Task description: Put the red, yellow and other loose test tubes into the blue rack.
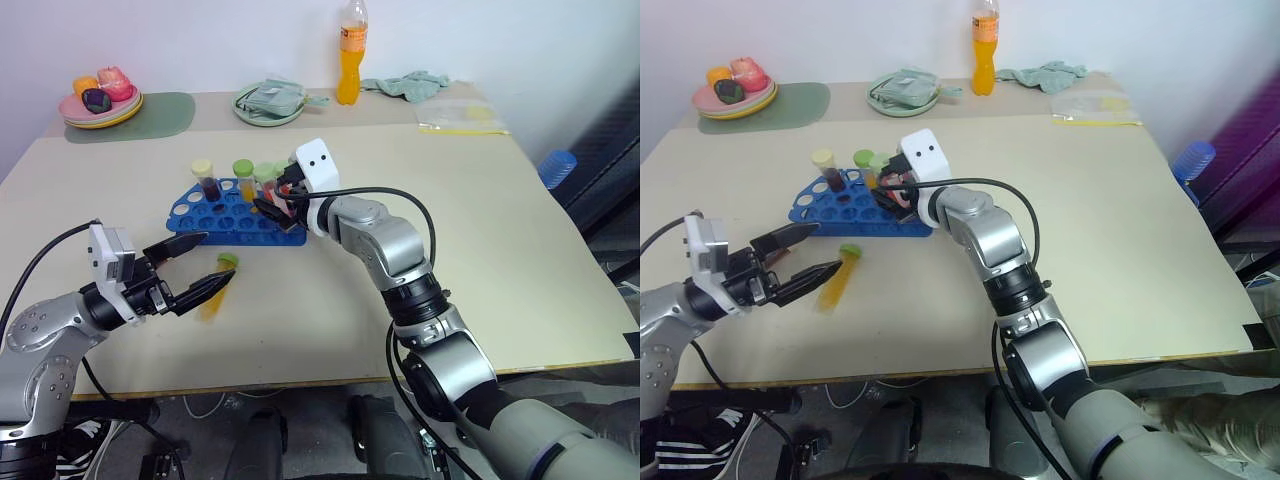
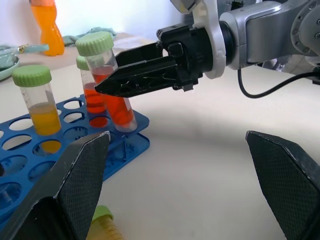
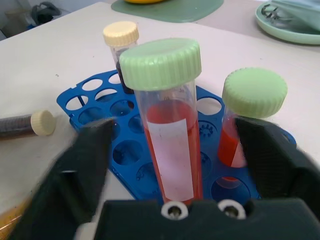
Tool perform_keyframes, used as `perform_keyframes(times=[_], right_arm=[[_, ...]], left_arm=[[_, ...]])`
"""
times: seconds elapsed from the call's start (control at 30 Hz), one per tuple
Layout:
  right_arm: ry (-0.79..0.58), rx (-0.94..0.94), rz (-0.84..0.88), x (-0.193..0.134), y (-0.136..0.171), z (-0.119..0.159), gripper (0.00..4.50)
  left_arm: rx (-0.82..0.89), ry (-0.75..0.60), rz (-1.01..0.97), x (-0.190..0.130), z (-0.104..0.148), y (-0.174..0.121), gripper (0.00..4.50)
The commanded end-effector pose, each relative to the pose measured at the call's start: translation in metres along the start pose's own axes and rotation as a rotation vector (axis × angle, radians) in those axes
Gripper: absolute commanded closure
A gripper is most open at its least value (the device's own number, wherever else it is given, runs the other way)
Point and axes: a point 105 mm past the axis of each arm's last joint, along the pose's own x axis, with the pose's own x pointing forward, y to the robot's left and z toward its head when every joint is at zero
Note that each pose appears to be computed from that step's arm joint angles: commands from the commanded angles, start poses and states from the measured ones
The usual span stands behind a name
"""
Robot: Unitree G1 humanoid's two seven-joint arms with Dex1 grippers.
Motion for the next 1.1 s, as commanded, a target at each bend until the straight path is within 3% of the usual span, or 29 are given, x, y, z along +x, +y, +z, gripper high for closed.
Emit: perform_keyframes(times=[0.03,0.1,0.43,0.77,1.1], right_arm=[[-0.075,-0.025,0.024,0.002,0.01,0.024,2.43],[-0.075,-0.029,0.02,0.002,0.01,0.024,3.43],[-0.177,0.005,0.027,-0.006,0.01,0.024,3.43],[-0.285,0.0,0.001,-0.014,0.006,0.003,3.43],[-0.31,0.003,-0.032,-0.009,0.006,-0.003,3.43]], left_arm=[[0.044,-0.024,0.0,0.001,0.009,-0.001,0.0],[0.045,-0.022,-0.001,0.001,0.01,-0.001,0.0],[0.05,-0.025,0.001,0.002,0.012,0.001,0.0],[0.053,-0.022,0.001,0.001,0.013,0.002,0.0],[0.061,-0.027,0.001,0.004,0.016,0.003,0.0]])
